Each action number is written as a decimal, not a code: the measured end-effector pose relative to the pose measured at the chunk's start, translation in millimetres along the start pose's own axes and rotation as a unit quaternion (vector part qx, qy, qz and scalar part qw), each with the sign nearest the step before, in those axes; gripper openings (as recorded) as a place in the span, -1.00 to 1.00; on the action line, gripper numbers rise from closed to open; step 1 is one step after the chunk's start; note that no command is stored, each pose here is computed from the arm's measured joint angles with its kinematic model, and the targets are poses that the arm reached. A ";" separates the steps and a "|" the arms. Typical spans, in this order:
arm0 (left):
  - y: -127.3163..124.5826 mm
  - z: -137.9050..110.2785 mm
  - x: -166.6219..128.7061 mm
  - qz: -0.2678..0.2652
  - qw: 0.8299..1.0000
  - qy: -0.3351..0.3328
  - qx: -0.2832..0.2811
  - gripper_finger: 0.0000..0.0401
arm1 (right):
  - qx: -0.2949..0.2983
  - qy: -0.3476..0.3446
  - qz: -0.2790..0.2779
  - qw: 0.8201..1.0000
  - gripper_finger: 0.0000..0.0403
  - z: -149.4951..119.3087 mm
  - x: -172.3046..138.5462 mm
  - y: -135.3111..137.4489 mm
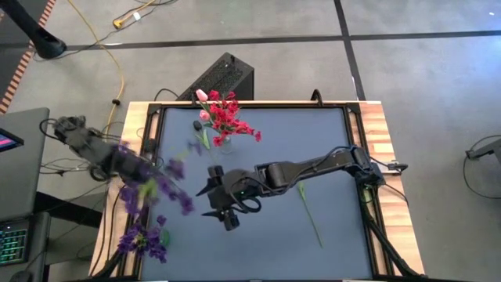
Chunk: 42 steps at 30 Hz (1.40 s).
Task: Sort flowers into vase by color
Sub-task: Put the violet flowers into the green vase
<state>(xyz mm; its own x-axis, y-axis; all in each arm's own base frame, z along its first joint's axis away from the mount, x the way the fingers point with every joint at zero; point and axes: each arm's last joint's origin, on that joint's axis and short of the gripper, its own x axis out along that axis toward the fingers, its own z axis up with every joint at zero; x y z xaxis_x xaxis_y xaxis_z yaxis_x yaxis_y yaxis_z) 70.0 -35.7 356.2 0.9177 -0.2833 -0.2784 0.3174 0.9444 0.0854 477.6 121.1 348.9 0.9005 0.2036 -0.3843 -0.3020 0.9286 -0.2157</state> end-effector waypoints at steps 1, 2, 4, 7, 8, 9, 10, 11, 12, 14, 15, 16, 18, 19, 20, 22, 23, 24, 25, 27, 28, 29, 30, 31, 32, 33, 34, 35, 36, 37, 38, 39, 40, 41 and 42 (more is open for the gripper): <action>1.6 1.5 -5.9 0.000 1.000 -0.014 -0.005 -1.00 | 0.003 0.008 0.003 1.000 0.50 -1.3 0.0 1.2; 2.9 2.5 -11.5 -0.002 1.000 -0.026 -0.009 -1.00 | 0.006 0.013 0.005 1.000 0.50 -2.1 -0.1 2.6; 5.2 4.3 -22.1 -0.010 0.999 -0.048 -0.013 -1.00 | 0.010 0.021 0.007 1.000 0.50 -3.7 -0.1 3.1; 6.3 7.2 -37.6 -0.059 0.995 -0.081 -0.001 -0.98 | 0.024 0.026 0.009 0.999 0.50 -4.3 -0.3 5.0; 6.3 8.1 -43.4 -0.083 0.992 -0.093 0.001 -0.97 | 0.028 0.026 0.011 0.999 0.50 -4.0 -0.3 6.7; 6.1 8.3 -49.0 -0.110 0.988 -0.106 0.004 -0.97 | 0.030 0.027 0.012 0.999 0.50 -4.0 -0.4 8.2; 5.9 7.6 -54.2 -0.136 0.984 -0.117 0.005 -0.96 | 0.030 0.029 0.014 0.999 0.50 -3.9 -0.5 10.0; 5.7 6.3 -59.0 -0.159 0.979 -0.126 0.007 -0.96 | 0.029 0.030 0.017 0.999 0.50 -3.7 -0.6 12.5; 5.6 4.7 -63.5 -0.179 0.975 -0.134 0.008 -0.96 | 0.027 0.034 0.020 0.999 0.50 -3.8 -0.8 15.5; 5.2 0.3 -69.8 -0.211 0.966 -0.145 0.011 -0.97 | 0.028 0.040 0.027 0.998 0.50 -4.5 -0.5 22.0; 4.8 -2.9 -71.9 -0.224 0.962 -0.153 0.017 -0.98 | 0.033 0.042 0.030 0.998 0.50 -5.4 1.2 25.4; 4.1 -6.2 -72.4 -0.237 0.958 -0.162 0.023 -0.99 | 0.035 0.044 0.033 0.998 0.50 -5.8 1.7 28.3; 1.9 -13.7 -69.7 -0.257 0.948 -0.187 0.033 -0.99 | 0.040 0.054 0.040 0.997 0.50 -7.1 2.2 35.8; 0.4 -18.6 -66.4 -0.266 0.944 -0.194 0.034 -0.99 | 0.042 0.058 0.043 0.996 0.50 -7.5 1.9 38.9; -1.4 -23.9 -61.9 -0.274 0.940 -0.201 0.034 -0.99 | 0.044 0.061 0.046 0.996 0.50 -7.6 1.5 41.6; -5.1 -33.0 -50.7 -0.286 0.933 -0.217 0.024 -0.99 | 0.049 0.071 0.051 0.995 0.50 -8.3 0.4 47.2; -7.4 -37.9 -44.2 -0.297 0.929 -0.222 0.016 -0.99 | 0.052 0.074 0.054 0.994 0.50 -8.5 0.0 49.7; -9.7 -42.8 -37.7 -0.308 0.924 -0.226 0.009 -0.99 | 0.054 0.077 0.056 0.994 0.50 -8.5 -0.3 52.3; -12.1 -47.6 -31.5 -0.322 0.919 -0.226 0.004 -0.99 | 0.055 0.080 0.058 0.994 0.50 -8.8 -0.8 54.8; -16.2 -55.5 -20.8 -0.346 0.912 -0.221 -0.005 -0.99 | 0.058 0.080 0.061 0.993 0.50 -8.1 -1.2 58.0; -18.0 -58.7 -16.2 -0.357 0.907 -0.222 -0.009 -0.99 | 0.057 0.080 0.060 0.993 0.50 -8.0 -1.4 59.3; -19.6 -61.0 -12.9 -0.370 0.901 -0.225 -0.013 -0.99 | 0.056 0.082 0.059 0.993 0.50 -8.1 -1.6 60.5; -21.0 -63.0 -10.2 -0.383 0.895 -0.229 -0.015 -0.99 | 0.056 0.085 0.056 0.993 0.50 -8.6 -1.7 60.7; -22.2 -65.2 -8.2 -0.396 0.890 -0.226 -0.017 -0.99 | 0.057 0.088 0.051 0.993 0.50 -8.9 -1.8 60.9; -23.0 -66.8 -7.1 -0.405 0.887 -0.223 -0.016 -0.98 | 0.059 0.089 0.046 0.993 0.50 -9.0 -2.0 61.8; -23.9 -68.4 -5.9 -0.414 0.883 -0.219 -0.016 -0.98 | 0.064 0.090 0.041 0.993 0.50 -9.0 -2.0 61.9; -24.8 -70.1 -5.0 -0.426 0.879 -0.214 -0.017 -0.97 | 0.068 0.090 0.037 0.993 0.50 -9.0 -2.0 61.5; -25.8 -71.9 -3.9 -0.436 0.875 -0.210 -0.016 -0.97 | 0.070 0.091 0.035 0.993 0.50 -9.1 -2.0 61.4; -26.5 -73.2 -2.9 -0.440 0.873 -0.209 -0.014 -0.97 | 0.073 0.092 0.035 0.992 0.50 -9.3 -2.0 61.4; -27.0 -73.6 -2.5 -0.441 0.872 -0.211 -0.010 -0.97 | 0.074 0.093 0.035 0.992 0.50 -9.4 -2.1 61.6; -27.6 -73.7 -2.0 -0.443 0.869 -0.219 -0.005 -0.97 | 0.074 0.094 0.036 0.992 0.50 -9.5 -2.2 62.6; -28.1 -74.2 -1.4 -0.443 0.867 -0.226 0.001 -0.97 | 0.073 0.095 0.037 0.992 0.50 -9.4 -2.5 64.2; -28.9 -75.1 -0.5 -0.446 0.865 -0.231 0.005 -0.97 | 0.073 0.096 0.038 0.992 0.50 -9.4 -2.7 65.1; -29.9 -77.1 1.1 -0.449 0.863 -0.231 0.008 -0.97 | 0.073 0.097 0.038 0.992 0.50 -9.6 -2.7 65.3; -31.1 -79.8 3.4 -0.452 0.862 -0.229 0.009 -0.97 | 0.073 0.097 0.039 0.992 0.50 -9.4 -2.9 66.6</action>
<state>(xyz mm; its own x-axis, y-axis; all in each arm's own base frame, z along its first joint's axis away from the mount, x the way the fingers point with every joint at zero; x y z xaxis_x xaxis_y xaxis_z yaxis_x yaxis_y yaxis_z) 44.1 -52.8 276.3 0.2901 -0.9422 0.1676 0.9522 0.3016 0.0475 451.9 179.4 327.2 0.7948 0.2272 -0.5627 -0.3077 0.9501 -0.0509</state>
